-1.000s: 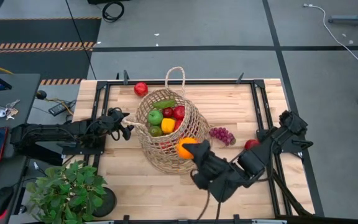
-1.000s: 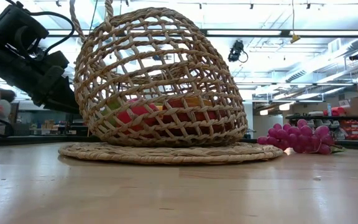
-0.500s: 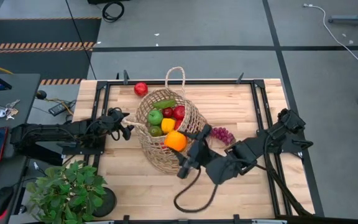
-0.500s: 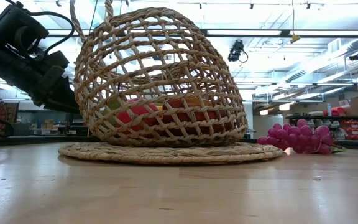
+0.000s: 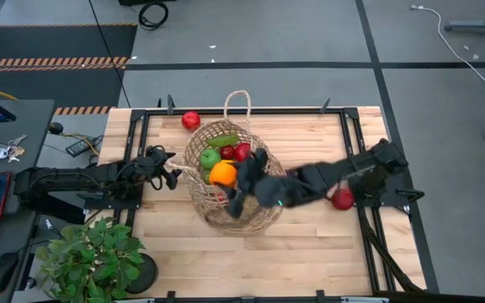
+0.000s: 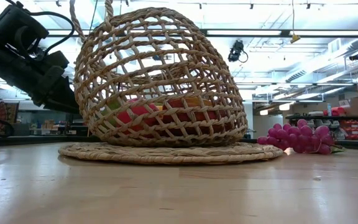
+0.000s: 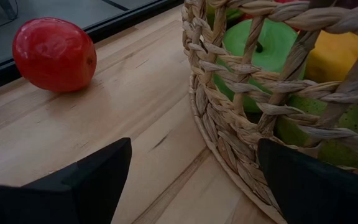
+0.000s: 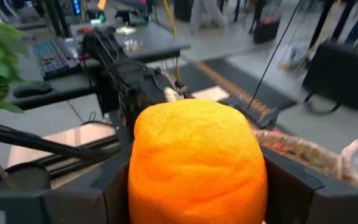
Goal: Build produce basket
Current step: Put the orange into the basket
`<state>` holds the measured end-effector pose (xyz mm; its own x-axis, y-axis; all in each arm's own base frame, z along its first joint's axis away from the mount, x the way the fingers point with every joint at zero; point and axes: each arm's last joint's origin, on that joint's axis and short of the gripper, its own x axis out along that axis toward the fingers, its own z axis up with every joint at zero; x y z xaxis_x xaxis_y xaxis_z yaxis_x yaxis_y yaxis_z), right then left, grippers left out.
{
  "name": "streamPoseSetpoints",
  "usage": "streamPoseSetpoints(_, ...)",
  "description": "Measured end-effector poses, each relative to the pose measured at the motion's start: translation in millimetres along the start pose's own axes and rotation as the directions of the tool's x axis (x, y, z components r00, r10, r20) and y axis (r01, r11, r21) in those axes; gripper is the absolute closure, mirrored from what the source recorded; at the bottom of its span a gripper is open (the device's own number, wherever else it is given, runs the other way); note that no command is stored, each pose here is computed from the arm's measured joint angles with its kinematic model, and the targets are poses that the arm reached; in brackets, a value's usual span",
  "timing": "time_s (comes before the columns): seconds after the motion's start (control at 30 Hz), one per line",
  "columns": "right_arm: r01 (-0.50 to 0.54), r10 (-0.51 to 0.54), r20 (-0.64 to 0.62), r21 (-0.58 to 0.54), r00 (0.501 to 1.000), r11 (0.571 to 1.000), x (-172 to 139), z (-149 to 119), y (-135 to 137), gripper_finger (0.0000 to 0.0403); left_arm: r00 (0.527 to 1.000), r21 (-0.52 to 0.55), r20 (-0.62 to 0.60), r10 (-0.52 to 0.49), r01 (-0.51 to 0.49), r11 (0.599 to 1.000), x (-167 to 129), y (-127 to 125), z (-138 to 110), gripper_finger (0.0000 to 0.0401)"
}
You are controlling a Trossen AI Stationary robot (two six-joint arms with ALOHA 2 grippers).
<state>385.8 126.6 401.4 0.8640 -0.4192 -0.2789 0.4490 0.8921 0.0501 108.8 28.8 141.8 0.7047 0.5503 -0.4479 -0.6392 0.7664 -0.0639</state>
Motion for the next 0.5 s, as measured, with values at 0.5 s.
streamPoseSetpoints(0.5,-0.153,0.185,-0.155,0.201,0.97,0.968,97,10,-96,0.0135,1.0,0.0,0.0,0.0,0.0,1.0,0,0,0,0.0044)
